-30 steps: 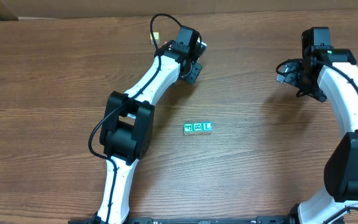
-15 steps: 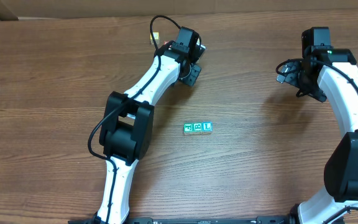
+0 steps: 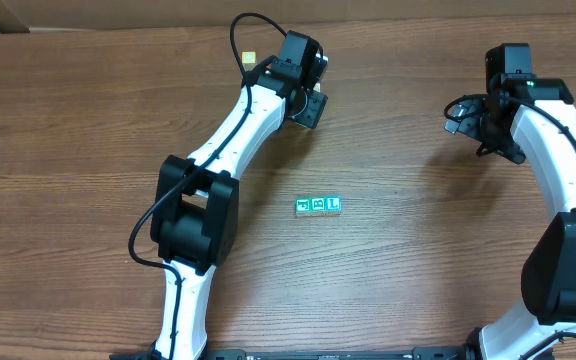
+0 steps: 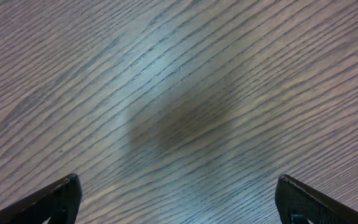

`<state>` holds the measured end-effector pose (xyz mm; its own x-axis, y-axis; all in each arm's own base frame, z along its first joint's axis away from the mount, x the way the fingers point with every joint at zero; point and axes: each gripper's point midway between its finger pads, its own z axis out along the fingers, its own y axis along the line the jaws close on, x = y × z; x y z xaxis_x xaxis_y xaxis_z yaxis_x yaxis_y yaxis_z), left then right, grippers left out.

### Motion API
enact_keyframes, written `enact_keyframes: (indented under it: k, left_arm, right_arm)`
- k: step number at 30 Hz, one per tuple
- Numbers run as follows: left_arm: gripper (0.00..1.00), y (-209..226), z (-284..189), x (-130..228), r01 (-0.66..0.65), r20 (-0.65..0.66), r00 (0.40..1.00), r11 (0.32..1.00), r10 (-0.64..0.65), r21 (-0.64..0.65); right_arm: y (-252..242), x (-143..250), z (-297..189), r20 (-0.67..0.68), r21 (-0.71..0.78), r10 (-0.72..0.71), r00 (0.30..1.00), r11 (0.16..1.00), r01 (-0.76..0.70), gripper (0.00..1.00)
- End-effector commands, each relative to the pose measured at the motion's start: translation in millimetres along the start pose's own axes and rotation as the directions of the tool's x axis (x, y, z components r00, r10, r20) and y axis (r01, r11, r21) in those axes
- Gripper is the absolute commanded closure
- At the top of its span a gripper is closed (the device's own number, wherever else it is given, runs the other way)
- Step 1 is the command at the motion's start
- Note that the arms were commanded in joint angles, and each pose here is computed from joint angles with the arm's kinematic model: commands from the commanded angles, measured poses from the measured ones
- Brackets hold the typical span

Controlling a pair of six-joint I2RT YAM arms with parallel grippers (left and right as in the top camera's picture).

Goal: Flip 5 blocks
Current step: 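Close the left gripper on the white 6 block and lift it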

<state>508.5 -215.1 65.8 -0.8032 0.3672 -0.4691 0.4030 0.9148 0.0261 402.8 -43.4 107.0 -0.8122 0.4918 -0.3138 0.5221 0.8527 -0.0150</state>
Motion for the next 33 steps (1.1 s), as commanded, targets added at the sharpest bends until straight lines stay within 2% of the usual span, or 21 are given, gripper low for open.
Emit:
enact_keyframes:
  k: [1, 9, 14, 27, 33]
  left_arm:
    - [0.39, -1, 16, 4, 0.021, -0.015, 1.0, 1.0, -0.021, 0.01]
    - [0.43, -1, 37, 12, 0.021, -0.032, 0.999, 1.0, -0.021, 0.007]
    - [0.49, -2, 39, 1, 0.022, 0.011, 1.0, 1.0, -0.022, 0.01]
    - [0.54, -2, 51, 15, 0.018, -0.036, 0.999, 1.0, -0.017, 0.007]
    - [0.59, 0, 52, 9, 0.023, -0.01, 1.0, 1.0, -0.023, 0.006]
  right_arm:
    - [2, -7, -9, 0.032, -0.015, -0.001, 1.0, 1.0, 0.002, 0.0]
    - [2, -7, -9, 0.032, -0.015, -0.001, 0.999, 1.0, 0.001, 0.0]
    - [2, -7, -9, 0.032, -0.015, -0.001, 1.0, 1.0, 0.002, 0.0]
    - [2, -7, -9, 0.032, -0.015, -0.001, 1.0, 1.0, 0.002, 0.0]
    - [2, -7, -9, 0.032, -0.015, -0.001, 1.0, 1.0, 0.001, 0.0]
